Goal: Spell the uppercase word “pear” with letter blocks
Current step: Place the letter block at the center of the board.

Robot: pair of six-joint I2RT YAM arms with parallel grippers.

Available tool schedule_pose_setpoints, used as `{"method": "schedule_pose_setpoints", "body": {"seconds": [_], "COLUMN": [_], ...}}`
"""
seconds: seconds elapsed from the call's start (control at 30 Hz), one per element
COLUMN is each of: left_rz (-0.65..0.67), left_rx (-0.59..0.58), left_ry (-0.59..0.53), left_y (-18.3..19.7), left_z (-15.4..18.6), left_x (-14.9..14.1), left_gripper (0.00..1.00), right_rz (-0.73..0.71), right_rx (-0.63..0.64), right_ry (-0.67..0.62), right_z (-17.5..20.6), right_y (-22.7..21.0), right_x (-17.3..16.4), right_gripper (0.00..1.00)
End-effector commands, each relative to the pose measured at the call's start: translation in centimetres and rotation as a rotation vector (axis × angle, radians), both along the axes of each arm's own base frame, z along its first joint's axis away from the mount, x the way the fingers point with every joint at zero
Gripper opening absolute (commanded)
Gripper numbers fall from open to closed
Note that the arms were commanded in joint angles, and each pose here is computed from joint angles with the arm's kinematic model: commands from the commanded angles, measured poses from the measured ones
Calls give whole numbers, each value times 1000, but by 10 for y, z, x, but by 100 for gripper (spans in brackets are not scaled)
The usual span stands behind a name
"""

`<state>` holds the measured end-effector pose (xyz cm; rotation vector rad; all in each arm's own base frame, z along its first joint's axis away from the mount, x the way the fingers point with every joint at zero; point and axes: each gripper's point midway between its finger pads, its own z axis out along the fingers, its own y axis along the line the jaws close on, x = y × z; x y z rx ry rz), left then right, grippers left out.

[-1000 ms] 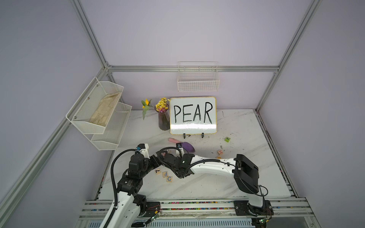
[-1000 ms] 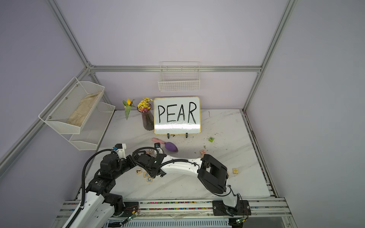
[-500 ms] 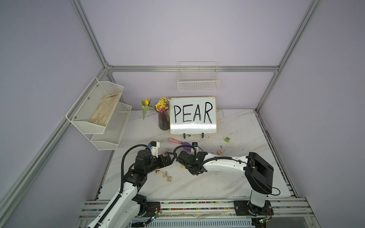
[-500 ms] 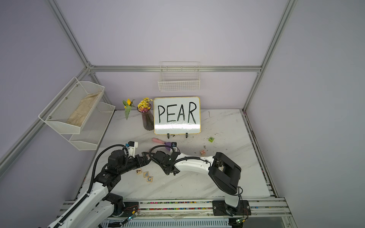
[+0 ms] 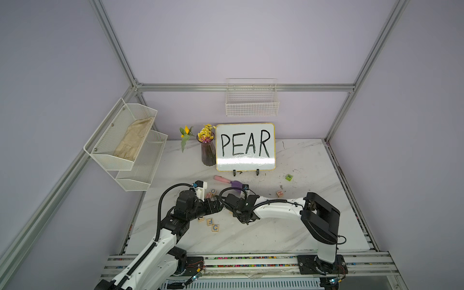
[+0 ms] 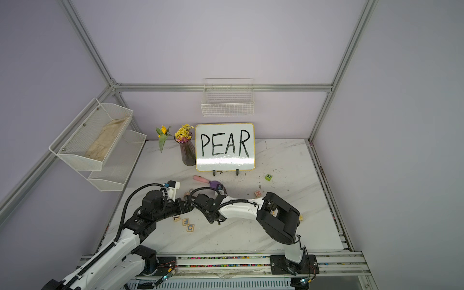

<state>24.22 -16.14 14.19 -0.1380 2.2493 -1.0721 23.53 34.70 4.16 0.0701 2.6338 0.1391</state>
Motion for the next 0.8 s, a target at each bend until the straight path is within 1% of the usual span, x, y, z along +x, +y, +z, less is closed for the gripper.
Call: {"method": "schedule_pose_setpoints", "body": {"seconds": [0.0, 0.37, 0.6, 0.77], "left_rz": [-21, -12, 0, 8], "left_rx": [-26, -27, -23, -18], "left_ry": [-98, -109, -127, -125], "left_y": [-5, -4, -1, 1], "left_z": [25, 27, 28, 27], "left_x": [6, 6, 6, 6], "left_gripper": [100, 100, 100, 100], "right_rz": [-26, -48, -53, -61], "right_rx": [-3, -1, -5, -27], "right_ry": [19, 54, 59, 69], "right_z": [-8, -21, -23, -26], "right_y": [2, 5, 5, 2], "right_x": [-1, -4, -4, -6], "right_gripper": [27, 27, 27, 27]}}
